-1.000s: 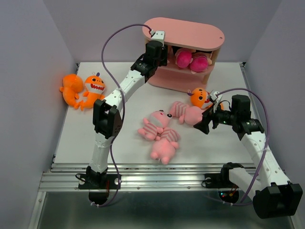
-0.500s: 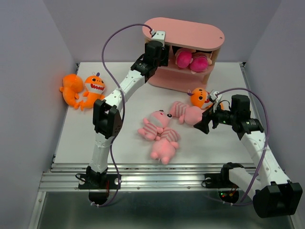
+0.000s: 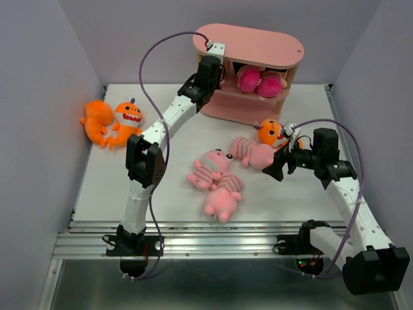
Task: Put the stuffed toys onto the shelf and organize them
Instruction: Place the stuffed toy onto shelf
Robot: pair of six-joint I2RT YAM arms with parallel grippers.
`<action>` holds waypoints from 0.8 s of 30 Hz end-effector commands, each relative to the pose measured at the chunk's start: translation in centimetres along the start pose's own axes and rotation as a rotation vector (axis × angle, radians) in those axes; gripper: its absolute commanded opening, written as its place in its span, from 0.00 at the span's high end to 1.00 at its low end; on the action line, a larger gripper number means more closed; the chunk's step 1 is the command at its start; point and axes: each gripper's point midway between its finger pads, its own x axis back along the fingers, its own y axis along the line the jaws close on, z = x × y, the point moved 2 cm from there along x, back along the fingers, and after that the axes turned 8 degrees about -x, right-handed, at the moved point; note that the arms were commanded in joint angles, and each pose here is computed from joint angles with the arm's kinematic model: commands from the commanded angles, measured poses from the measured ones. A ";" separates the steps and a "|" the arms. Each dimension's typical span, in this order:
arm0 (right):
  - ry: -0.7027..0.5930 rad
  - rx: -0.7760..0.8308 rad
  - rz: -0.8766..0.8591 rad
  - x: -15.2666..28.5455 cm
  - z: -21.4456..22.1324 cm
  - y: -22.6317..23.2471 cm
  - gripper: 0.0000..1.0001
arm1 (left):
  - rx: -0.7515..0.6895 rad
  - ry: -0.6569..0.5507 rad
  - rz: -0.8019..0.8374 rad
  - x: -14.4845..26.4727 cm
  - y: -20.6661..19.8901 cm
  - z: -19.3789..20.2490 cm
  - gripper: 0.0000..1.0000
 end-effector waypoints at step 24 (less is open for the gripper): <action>-0.026 0.037 0.019 0.0 -0.6 -0.6 0.00 | -0.401 -0.095 -0.384 4.1 2.5 -3.4 0.71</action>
